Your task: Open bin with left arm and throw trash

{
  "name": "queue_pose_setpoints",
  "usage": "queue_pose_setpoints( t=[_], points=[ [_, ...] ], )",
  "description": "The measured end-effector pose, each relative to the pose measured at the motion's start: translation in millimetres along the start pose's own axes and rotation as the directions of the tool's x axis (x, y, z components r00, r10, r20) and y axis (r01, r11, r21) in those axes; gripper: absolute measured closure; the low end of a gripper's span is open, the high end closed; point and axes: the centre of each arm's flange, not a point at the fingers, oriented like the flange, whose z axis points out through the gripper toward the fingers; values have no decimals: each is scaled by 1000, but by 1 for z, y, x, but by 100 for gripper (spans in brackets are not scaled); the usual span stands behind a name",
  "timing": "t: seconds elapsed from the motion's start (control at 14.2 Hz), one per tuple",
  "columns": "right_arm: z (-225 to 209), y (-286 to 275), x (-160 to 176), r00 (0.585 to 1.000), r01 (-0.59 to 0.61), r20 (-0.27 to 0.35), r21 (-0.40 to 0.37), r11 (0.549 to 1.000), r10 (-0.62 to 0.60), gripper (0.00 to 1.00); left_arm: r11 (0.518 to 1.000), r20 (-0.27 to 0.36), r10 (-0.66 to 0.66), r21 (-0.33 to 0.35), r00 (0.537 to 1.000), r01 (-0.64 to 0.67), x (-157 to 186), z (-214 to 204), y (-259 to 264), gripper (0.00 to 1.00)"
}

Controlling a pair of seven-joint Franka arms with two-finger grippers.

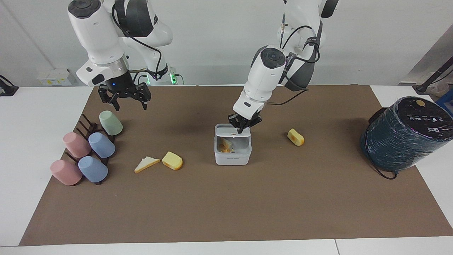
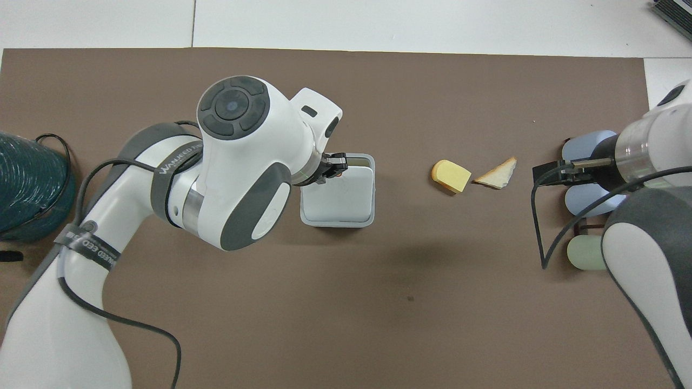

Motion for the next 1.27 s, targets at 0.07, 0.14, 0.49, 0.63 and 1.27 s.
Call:
queue_pose_setpoints(
  t=[0.07,0.14,0.49,0.63,1.27],
  points=[
    [0,0,0,1000,0,0,0,1000,0,0,1000,7,-7,20,1000,7,4,-8,-8,99],
    [0,0,0,1000,0,0,0,1000,0,0,999,12,-15,46,1000,14,8,-13,-18,99],
    [0,0,0,1000,0,0,0,1000,0,0,988,-21,-14,154,1000,17,21,-27,-47,99],
    [0,0,0,1000,0,0,0,1000,0,0,986,-22,-9,164,1000,13,34,-29,-67,99],
    [0,0,0,1000,0,0,0,1000,0,0,989,-127,-50,134,991,67,87,7,-228,16]
  ],
)
